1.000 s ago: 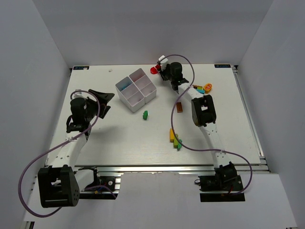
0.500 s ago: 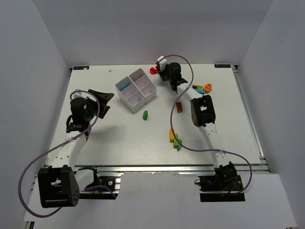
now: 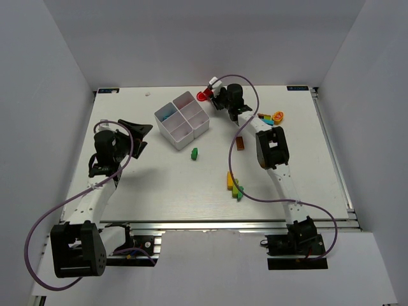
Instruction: Sort the legos into containers by color
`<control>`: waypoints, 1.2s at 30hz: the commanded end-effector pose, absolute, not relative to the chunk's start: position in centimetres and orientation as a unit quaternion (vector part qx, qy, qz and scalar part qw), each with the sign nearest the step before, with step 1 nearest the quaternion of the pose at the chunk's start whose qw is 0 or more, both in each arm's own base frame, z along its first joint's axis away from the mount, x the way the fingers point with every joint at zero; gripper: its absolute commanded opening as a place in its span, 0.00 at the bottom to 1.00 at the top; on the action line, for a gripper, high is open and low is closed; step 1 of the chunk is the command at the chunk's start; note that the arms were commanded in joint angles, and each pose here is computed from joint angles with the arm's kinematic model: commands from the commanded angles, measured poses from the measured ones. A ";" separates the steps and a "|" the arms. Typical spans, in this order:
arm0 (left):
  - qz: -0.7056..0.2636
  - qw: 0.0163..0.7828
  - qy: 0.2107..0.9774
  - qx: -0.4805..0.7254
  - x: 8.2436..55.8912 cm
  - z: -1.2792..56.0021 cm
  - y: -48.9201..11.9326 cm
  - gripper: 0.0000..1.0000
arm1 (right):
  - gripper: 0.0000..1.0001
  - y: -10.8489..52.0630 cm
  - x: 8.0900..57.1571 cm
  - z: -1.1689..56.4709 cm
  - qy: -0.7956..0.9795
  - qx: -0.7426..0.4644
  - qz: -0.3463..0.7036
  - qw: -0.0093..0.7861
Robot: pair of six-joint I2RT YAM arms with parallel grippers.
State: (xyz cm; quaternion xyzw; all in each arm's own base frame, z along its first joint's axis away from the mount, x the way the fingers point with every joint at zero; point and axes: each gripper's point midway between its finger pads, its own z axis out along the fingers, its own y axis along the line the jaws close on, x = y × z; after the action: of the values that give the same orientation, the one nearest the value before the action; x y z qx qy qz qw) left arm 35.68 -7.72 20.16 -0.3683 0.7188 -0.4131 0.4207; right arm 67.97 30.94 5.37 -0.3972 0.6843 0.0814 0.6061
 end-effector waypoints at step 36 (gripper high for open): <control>-0.416 0.440 0.716 -0.347 37.0 22.4 -7.6 0.98 | 0.00 35.8 65.8 14.4 0.568 -0.411 0.212 0.681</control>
State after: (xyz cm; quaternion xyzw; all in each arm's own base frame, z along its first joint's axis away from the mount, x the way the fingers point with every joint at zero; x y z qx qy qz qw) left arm 36.72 -7.65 21.25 -0.3590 0.7198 -0.4114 0.4286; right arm 66.69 34.16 8.79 -0.3976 0.6248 0.1807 0.6472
